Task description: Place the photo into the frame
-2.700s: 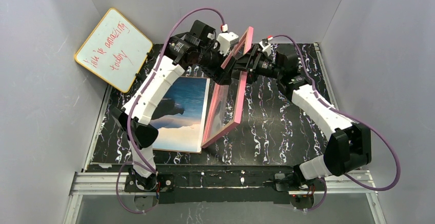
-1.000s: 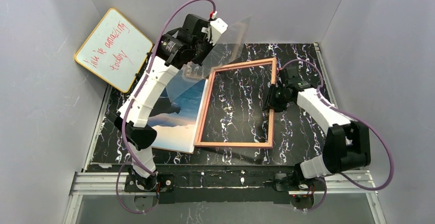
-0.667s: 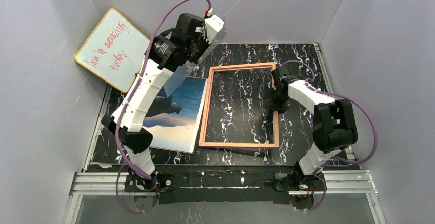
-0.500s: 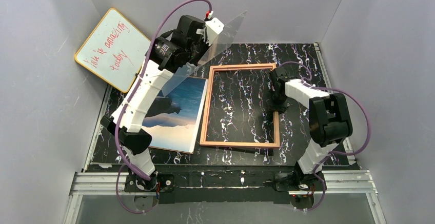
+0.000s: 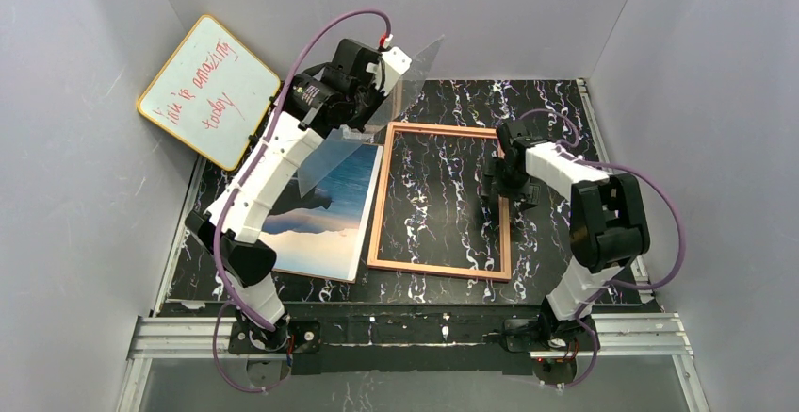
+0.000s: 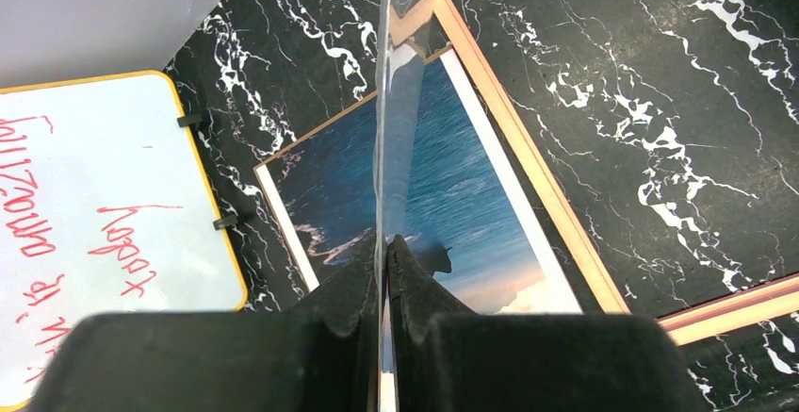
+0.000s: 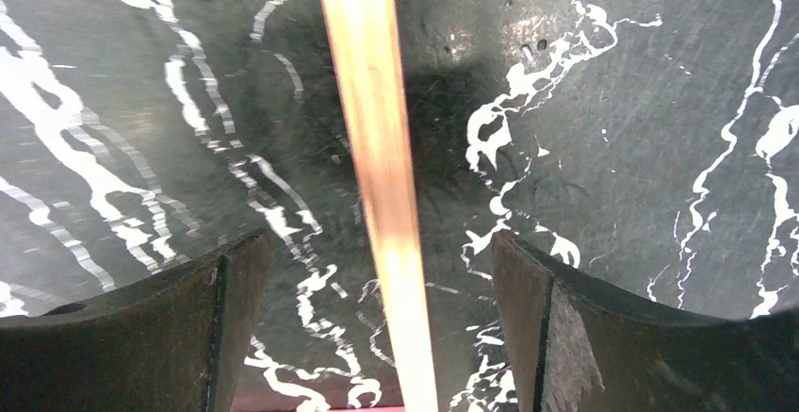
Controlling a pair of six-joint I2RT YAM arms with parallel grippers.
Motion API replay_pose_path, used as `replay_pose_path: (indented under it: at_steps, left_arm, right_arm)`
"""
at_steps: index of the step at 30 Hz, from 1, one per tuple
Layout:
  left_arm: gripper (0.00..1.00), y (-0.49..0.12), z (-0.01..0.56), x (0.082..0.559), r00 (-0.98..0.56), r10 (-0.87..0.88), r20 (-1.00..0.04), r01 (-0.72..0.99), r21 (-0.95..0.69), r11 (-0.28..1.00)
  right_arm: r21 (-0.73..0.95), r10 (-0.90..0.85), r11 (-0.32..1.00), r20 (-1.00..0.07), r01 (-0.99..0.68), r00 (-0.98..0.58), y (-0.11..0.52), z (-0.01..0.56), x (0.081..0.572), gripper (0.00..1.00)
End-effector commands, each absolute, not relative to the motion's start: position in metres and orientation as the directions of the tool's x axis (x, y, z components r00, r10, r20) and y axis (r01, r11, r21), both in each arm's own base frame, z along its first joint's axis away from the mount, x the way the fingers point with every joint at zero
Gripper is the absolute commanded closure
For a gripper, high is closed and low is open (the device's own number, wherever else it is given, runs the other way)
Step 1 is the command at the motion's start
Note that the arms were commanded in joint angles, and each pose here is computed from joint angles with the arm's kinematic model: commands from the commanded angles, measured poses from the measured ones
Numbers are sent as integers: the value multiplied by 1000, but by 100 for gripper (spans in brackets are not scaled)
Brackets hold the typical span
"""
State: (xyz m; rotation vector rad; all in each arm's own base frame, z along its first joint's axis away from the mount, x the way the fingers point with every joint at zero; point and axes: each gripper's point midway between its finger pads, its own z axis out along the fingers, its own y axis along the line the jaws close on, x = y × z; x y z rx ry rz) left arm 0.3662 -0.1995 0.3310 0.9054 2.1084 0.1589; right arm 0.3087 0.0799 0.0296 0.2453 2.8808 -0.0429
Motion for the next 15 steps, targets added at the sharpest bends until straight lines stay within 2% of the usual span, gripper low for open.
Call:
replay_pose_path:
  at_steps: [1, 6, 9, 12, 15]
  left_arm:
    - [100, -201, 339, 364, -412, 607, -679, 520, 372, 769]
    - [100, -220, 309, 353, -430, 644, -633, 541, 390, 745]
    - [100, -240, 295, 345, -362, 726, -585, 526, 515, 677]
    - [100, -256, 306, 344, -255, 797, -548, 434, 671, 601]
    - [100, -276, 303, 332, -204, 822, -532, 423, 709, 564]
  right_arm:
    - [162, 269, 962, -403, 221, -875, 96, 106, 339, 6]
    - [519, 405, 844, -454, 134, -794, 146, 184, 344, 1]
    - [685, 465, 727, -431, 55, -773, 172, 220, 338, 1]
    - [763, 490, 646, -393, 22, -778, 186, 233, 333, 1]
    - [787, 491, 617, -371, 14, -788, 191, 233, 330, 1]
